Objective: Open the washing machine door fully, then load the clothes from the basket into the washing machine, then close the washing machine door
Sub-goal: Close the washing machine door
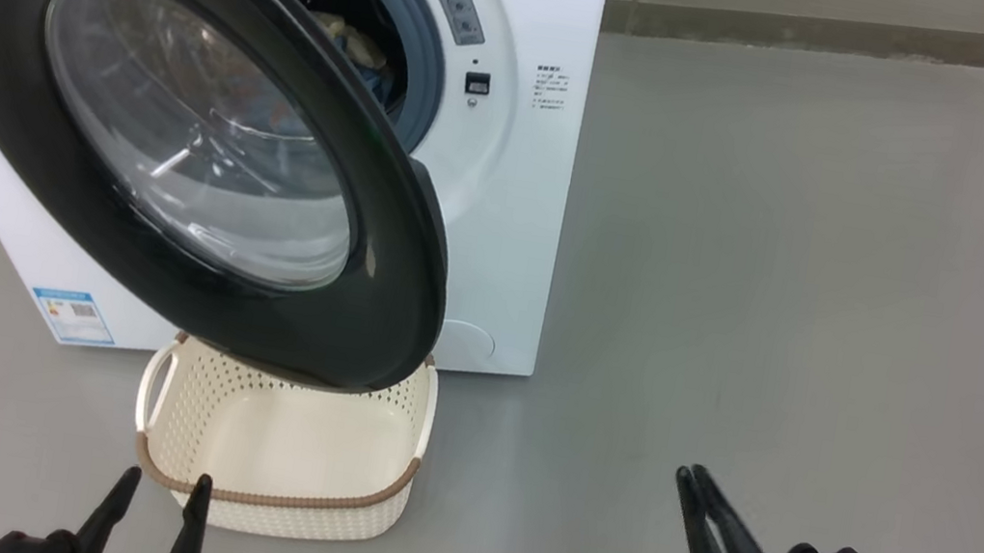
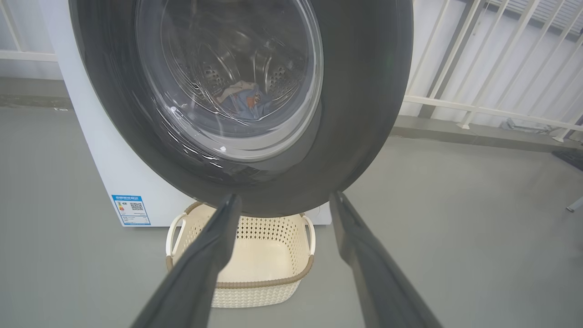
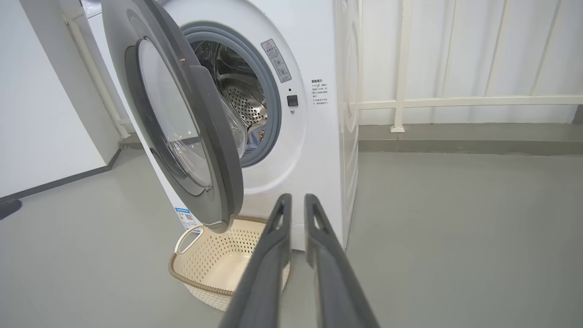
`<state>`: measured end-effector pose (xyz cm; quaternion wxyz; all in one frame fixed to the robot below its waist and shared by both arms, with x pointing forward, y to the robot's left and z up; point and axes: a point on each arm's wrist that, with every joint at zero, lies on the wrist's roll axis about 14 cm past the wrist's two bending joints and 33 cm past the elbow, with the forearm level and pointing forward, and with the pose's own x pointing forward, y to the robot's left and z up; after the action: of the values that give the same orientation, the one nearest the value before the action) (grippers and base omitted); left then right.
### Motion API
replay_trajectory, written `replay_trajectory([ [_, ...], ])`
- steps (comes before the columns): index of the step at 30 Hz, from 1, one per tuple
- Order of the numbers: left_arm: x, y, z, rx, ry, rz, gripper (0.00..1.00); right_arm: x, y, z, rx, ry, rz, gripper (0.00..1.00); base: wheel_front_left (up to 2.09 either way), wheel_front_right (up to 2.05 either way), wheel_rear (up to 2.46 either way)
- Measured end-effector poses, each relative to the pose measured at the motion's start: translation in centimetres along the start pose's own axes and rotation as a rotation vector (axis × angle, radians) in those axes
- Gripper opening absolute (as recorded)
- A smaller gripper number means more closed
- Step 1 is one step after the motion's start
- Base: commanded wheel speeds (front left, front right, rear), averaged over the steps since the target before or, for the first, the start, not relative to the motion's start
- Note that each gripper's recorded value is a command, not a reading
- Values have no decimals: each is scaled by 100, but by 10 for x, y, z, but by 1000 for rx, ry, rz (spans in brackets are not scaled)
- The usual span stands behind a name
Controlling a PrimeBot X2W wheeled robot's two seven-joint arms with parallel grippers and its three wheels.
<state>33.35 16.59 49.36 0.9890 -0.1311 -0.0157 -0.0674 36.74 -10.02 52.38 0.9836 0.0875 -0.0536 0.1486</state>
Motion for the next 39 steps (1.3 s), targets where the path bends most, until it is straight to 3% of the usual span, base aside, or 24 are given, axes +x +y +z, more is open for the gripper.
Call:
replay_trajectory([
  [6, 2, 0, -5, -3, 18, 3, 100, 23, 20, 7, -40, -15, 102, 0, 0, 0, 0],
  [12, 17, 0, -4, -8, 12, 0, 100, 57, 56, 16, -95, -43, 276, 0, 0, 0, 0],
  [23, 37, 7, -11, -30, 32, 30, 100, 107, 123, -1, -132, -23, 578, 0, 0, 0, 0],
  [39, 39, 33, -29, -38, 90, 126, 100, 157, 145, -49, -112, 49, 684, 0, 0, 0, 0],
])
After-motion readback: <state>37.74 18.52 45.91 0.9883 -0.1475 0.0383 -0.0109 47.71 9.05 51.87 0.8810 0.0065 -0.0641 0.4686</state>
